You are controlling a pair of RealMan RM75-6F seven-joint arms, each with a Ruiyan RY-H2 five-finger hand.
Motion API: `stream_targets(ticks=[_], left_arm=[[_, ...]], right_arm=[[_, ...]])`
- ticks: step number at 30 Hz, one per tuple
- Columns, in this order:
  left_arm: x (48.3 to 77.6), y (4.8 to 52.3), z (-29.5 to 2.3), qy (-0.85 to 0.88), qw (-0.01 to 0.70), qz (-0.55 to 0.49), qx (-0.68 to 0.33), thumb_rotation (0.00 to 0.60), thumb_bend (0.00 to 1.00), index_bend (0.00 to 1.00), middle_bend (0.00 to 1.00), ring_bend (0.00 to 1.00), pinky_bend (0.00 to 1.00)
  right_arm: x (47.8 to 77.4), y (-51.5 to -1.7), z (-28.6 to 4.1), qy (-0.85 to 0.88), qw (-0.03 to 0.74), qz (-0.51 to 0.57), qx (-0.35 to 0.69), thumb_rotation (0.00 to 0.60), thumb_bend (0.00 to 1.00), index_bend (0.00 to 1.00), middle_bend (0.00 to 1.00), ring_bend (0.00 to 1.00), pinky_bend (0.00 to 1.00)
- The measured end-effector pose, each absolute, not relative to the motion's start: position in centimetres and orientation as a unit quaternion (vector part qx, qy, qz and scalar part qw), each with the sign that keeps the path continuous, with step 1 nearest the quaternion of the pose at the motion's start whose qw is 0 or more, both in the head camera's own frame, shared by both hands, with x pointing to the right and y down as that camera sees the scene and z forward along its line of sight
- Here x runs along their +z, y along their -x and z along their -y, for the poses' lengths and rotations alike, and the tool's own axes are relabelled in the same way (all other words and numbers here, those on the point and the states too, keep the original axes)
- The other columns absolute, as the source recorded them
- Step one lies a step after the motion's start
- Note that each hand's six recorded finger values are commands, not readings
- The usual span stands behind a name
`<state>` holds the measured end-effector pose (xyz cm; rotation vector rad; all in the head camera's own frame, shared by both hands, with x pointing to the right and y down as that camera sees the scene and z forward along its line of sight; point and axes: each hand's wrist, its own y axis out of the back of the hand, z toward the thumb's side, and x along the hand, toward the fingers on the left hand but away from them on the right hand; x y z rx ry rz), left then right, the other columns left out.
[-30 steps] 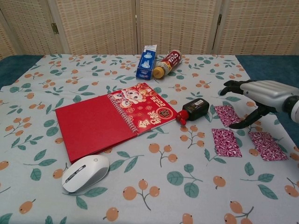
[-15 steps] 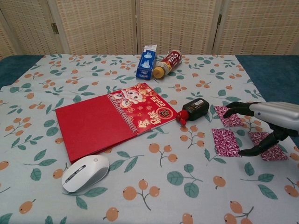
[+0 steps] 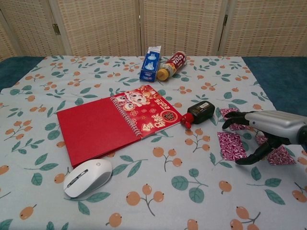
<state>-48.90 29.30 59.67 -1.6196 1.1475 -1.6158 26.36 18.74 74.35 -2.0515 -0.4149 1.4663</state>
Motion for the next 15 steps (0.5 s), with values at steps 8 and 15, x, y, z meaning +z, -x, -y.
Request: stream_targets(ticks=[8, 15], left_arm=[[59.82, 48.91, -29.37, 0.607, 0.286, -0.430, -0.604, 0.600, 0.43, 0.24, 0.13, 0.13, 0.00], [59.94, 48.96, -29.43, 0.607, 0.285, -0.429, -0.605, 0.600, 0.43, 0.24, 0.13, 0.13, 0.00]], right_arm=[[74.57, -26.22, -18.82, 0.766, 0.295, 0.154, 0.550, 0.392, 0.21, 0.21, 0.05, 0.00, 0.00], [74.57, -26.17, -18.84, 0.764, 0.300, 0.159, 0.549, 0.393, 0.21, 0.22, 0.06, 0.00, 0.00]])
